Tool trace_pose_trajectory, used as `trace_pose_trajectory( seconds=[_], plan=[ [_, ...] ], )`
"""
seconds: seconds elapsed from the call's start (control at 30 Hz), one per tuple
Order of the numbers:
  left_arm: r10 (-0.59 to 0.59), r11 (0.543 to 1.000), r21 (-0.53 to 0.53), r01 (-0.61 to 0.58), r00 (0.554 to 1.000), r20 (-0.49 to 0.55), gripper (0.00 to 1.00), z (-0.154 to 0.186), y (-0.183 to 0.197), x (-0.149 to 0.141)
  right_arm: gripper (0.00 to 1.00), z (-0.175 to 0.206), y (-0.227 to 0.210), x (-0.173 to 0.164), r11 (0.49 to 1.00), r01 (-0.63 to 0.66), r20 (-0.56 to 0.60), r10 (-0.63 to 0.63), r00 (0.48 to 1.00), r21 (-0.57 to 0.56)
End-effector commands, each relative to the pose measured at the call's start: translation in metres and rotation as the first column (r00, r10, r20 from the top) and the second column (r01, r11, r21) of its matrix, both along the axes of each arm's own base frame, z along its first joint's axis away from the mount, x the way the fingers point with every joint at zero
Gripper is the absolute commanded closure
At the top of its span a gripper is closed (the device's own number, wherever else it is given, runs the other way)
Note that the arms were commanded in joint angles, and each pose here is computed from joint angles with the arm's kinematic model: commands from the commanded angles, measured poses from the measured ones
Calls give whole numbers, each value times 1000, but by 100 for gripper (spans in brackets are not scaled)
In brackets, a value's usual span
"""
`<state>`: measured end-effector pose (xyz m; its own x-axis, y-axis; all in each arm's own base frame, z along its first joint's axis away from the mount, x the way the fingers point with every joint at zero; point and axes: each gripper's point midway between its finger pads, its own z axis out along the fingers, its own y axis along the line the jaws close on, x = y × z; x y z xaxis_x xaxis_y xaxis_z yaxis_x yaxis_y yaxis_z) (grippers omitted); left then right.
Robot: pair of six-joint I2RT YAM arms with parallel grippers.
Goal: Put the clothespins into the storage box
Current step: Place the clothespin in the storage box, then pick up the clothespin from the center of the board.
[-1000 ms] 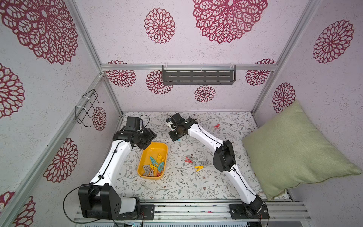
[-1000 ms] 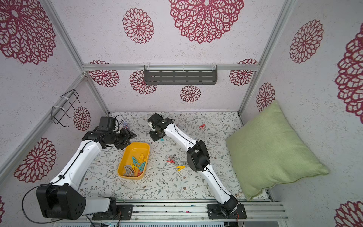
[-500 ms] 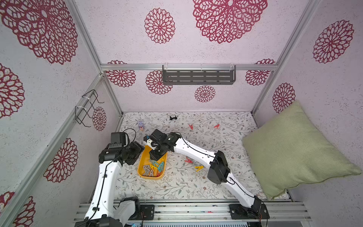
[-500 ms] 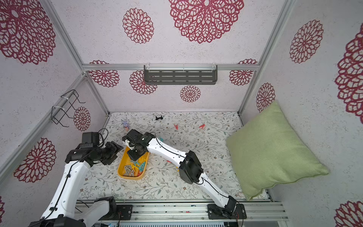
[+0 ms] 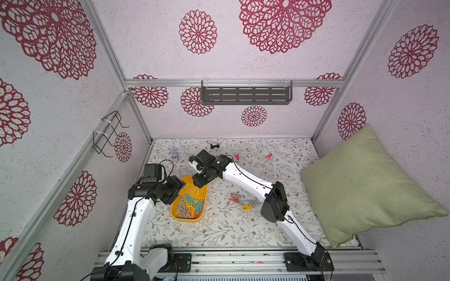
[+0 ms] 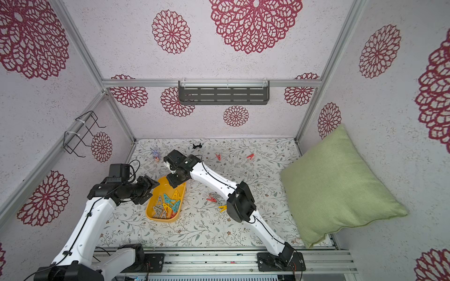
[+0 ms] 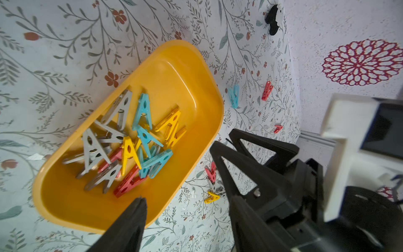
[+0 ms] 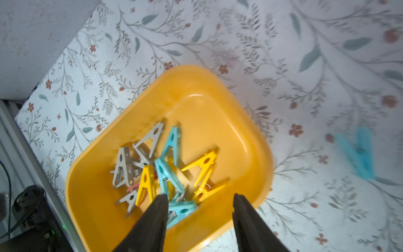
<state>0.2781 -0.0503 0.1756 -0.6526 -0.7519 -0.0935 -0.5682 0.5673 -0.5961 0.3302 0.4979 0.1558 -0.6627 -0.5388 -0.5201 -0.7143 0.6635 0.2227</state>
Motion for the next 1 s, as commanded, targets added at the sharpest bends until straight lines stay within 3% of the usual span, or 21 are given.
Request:
trace_pose_trajectory(
  seconds=[0.0,0.17,0.37,0.63,0.97],
  plan=[
    [-28,999,-20,30,996,82,32,17,-13,28,46,48,-38,37,992,120,77,-122,990,31],
    [-68,997,-41,73,993,96,32,18,-27,54,44,37,-66,76,979,205,101,-205,974,9],
    [-92,993,-60,98,991,101,32,16,-34,82,44,-1,-89,113,961,275,90,-271,958,-38],
    [-129,989,-61,134,989,75,33,10,-38,104,45,-50,-84,134,966,257,43,-255,966,-44],
    [-156,986,-54,157,987,34,33,4,-39,111,44,-86,-73,146,966,258,15,-258,966,-16]
  ],
)
